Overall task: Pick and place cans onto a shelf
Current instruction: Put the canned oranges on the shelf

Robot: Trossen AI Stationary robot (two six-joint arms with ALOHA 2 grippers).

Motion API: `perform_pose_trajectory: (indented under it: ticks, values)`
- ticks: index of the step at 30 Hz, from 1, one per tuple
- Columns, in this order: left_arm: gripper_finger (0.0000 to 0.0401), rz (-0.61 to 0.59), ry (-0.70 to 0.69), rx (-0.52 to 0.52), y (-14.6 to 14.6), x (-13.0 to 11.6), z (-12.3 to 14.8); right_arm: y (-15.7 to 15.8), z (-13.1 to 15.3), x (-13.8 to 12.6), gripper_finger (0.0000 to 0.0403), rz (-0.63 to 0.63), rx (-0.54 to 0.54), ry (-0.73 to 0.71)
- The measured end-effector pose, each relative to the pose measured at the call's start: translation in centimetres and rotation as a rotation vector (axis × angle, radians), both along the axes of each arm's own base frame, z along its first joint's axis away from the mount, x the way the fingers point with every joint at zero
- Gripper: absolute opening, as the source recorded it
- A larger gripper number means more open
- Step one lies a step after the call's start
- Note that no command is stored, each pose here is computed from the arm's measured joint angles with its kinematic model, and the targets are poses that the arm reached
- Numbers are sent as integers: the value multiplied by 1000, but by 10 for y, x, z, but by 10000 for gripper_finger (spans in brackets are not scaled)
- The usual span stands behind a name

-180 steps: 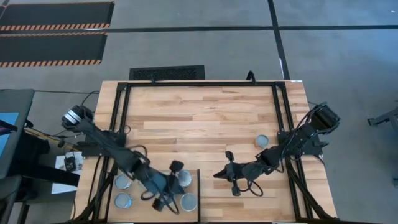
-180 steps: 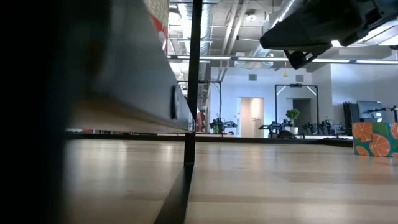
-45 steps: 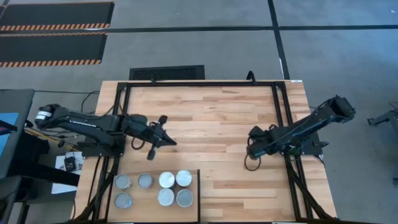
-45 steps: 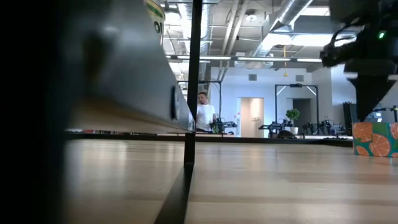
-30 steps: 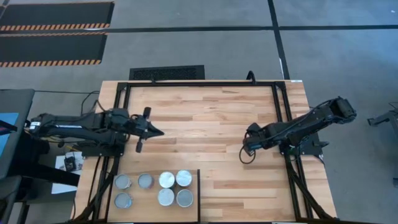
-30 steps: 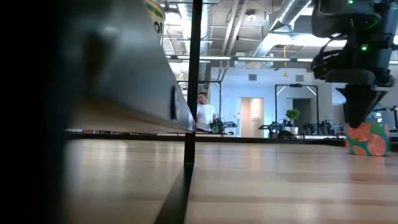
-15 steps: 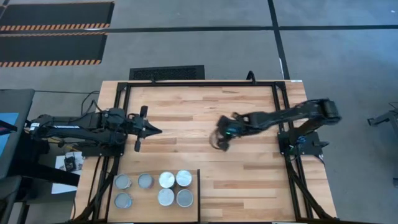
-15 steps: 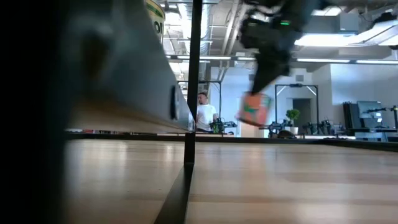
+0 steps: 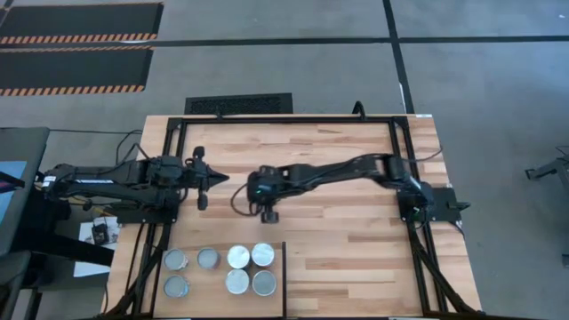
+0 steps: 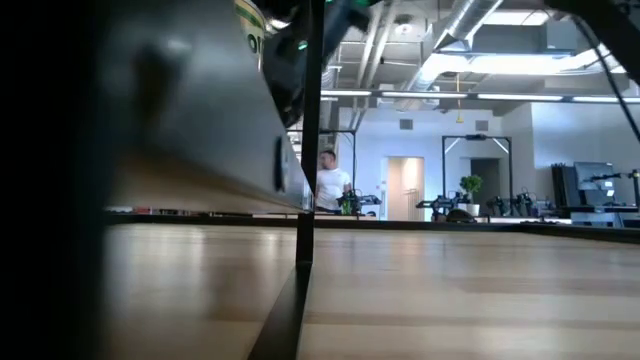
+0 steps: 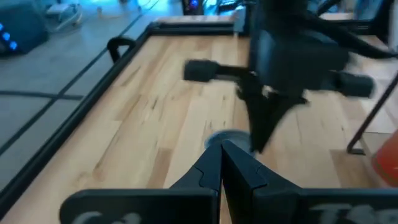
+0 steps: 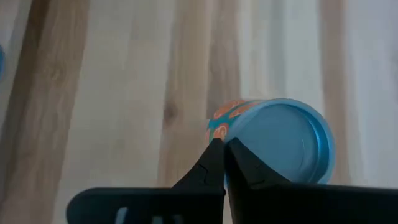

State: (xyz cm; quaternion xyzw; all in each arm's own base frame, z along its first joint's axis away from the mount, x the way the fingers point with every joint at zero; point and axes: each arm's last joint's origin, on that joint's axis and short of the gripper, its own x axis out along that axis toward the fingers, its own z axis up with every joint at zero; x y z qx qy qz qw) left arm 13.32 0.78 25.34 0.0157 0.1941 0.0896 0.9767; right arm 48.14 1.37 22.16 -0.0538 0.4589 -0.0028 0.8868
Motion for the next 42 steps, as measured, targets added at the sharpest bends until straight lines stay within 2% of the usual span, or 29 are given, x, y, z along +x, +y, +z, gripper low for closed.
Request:
perform_pose_trajectory:
  ticks: [8, 12, 17, 25, 28, 31, 34, 36, 39, 42]
  values:
    - [0, 36, 6, -51, 0, -1, -2, 20, -23, 34, 12, 169, -58, 62]
    - [0, 42, 5, -67, 0, 0, -2, 30, -32, 38, 17, 245, -46, 87]
    - [0, 43, 9, -68, 0, 0, -2, 37, -30, 37, 31, 278, -51, 91]
    - [0, 47, 36, -77, 0, 4, -5, 41, -21, 38, 100, 256, -36, 57]
    - [0, 48, 48, -76, 1, 6, -7, 41, -8, 39, 131, 242, -28, 31]
    - [0, 41, 66, -79, 0, 9, -9, 43, 12, 33, 144, 263, -51, 66]
    - [0, 24, 90, -80, 0, 12, -12, 48, 43, 20, 120, 293, -132, 64]
    - [0, -2, 105, -79, -2, 14, -14, 50, 63, 5, 84, 293, -180, 79]
    - [0, -47, 125, -83, -5, 17, -16, 43, 80, -11, 20, 276, -183, 101]
    - [0, -114, 148, -74, -11, 21, -19, 33, 83, -22, 13, 255, -180, 106]
